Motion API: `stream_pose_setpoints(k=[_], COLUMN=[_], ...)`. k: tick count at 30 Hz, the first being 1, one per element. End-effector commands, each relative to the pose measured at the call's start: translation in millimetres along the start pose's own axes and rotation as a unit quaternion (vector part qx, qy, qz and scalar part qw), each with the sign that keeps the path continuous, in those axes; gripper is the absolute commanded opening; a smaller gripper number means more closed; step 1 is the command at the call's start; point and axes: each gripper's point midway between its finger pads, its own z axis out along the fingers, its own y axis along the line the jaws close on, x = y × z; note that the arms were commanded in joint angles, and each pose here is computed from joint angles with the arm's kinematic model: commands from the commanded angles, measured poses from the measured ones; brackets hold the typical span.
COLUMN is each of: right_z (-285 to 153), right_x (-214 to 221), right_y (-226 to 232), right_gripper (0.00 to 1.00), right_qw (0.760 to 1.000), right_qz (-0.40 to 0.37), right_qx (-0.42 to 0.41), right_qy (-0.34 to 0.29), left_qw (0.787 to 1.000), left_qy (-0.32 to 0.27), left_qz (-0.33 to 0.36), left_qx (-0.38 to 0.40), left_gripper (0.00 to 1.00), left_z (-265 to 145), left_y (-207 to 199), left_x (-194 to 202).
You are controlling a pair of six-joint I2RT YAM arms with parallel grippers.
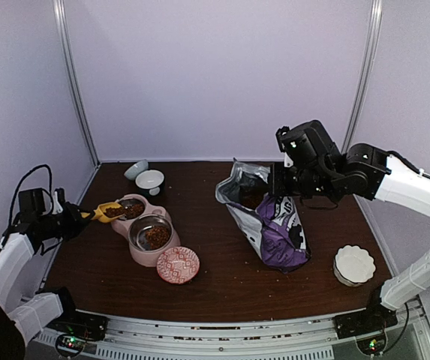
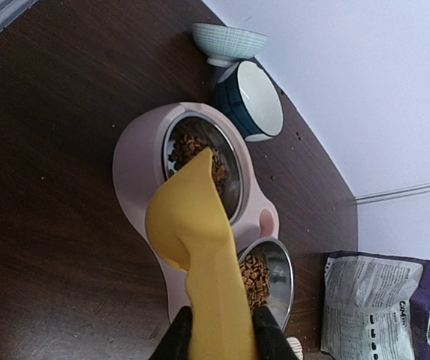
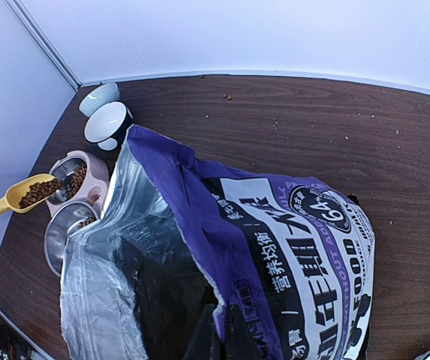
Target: Serve the pet food
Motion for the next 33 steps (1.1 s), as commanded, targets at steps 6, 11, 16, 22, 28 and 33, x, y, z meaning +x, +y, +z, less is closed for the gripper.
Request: stream_pose_setpoints(k=[6,11,16,22,28,33], right_z=[2,3,3,4,5,7], right_x=[4,6,6,6,7,10], right_y=[-18,-19,-21,-19,-19,-19], right_gripper=[0.0,0.0,0.0,0.0,0.0,0.0], right_qw=[1.0,1.0,0.999,1.0,1.0,1.0], right_qz=[-0.001,-0.002,-0.001,-0.001,-0.001,-0.003], right_qx=[0.029,0.031,0.033,0.03,0.029,0.027], right_qy=[0.003,0.005,0.005,0.006,0.007,0.011], left_qw=[0.998,0.997,0.995,0.989,0.982,0.972], left_qy=[-0.011,-0.006,0.004,0.02,0.042,0.06], left_qz=[0.059,0.077,0.098,0.14,0.174,0.213], left_qx=[-0.008,-0.016,-0.025,-0.044,-0.062,-0.083], left_gripper=[0.0,0.0,0.0,0.0,0.0,0.0], left_z=[-2,-2,-3,-10,-18,-22], left_y=[-14,-18,-21,-30,-34,-41], left_x=[-27,-35,-40,-48,-50,-48])
